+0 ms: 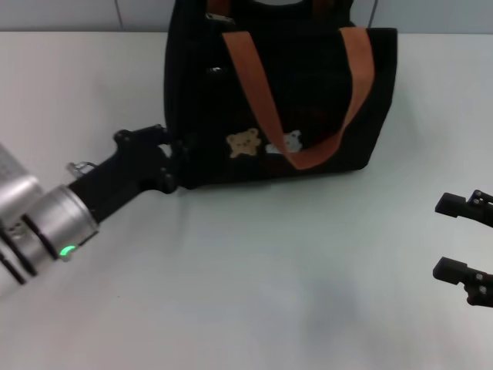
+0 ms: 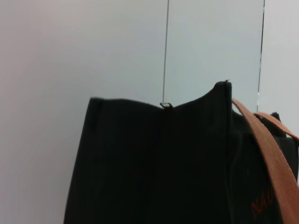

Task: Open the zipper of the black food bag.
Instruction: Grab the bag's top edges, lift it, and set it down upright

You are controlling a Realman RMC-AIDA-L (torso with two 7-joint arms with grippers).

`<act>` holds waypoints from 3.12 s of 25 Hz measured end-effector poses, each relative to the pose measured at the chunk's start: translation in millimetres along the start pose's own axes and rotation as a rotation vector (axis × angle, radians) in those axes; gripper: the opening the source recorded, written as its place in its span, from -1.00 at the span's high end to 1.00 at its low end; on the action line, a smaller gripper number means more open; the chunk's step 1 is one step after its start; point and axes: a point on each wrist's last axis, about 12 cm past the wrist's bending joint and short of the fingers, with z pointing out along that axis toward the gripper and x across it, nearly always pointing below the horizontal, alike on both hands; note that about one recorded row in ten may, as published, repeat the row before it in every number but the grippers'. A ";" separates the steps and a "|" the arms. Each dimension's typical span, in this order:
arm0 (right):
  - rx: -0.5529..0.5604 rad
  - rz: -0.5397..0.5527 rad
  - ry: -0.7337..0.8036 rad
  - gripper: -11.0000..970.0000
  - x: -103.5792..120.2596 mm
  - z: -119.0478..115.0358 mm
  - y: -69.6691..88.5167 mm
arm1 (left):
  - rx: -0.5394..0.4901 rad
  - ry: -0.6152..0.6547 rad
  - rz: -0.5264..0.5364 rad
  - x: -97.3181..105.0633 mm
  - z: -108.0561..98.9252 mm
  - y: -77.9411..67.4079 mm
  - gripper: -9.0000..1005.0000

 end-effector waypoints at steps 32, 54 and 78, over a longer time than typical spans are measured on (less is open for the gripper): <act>0.439 0.098 -0.193 -0.74 22.3 80.0 -59.0 | 0.543 -0.144 0.167 -107.2 -32.7 27.0 0.82; 0.339 0.055 -0.053 -0.73 52.3 121.9 -35.4 | 0.560 -0.178 0.153 -100.2 -27.5 19.4 0.84; 0.383 0.060 -0.234 -0.72 35.5 117.8 -36.1 | 0.533 -0.251 0.107 -95.4 -25.6 14.7 0.88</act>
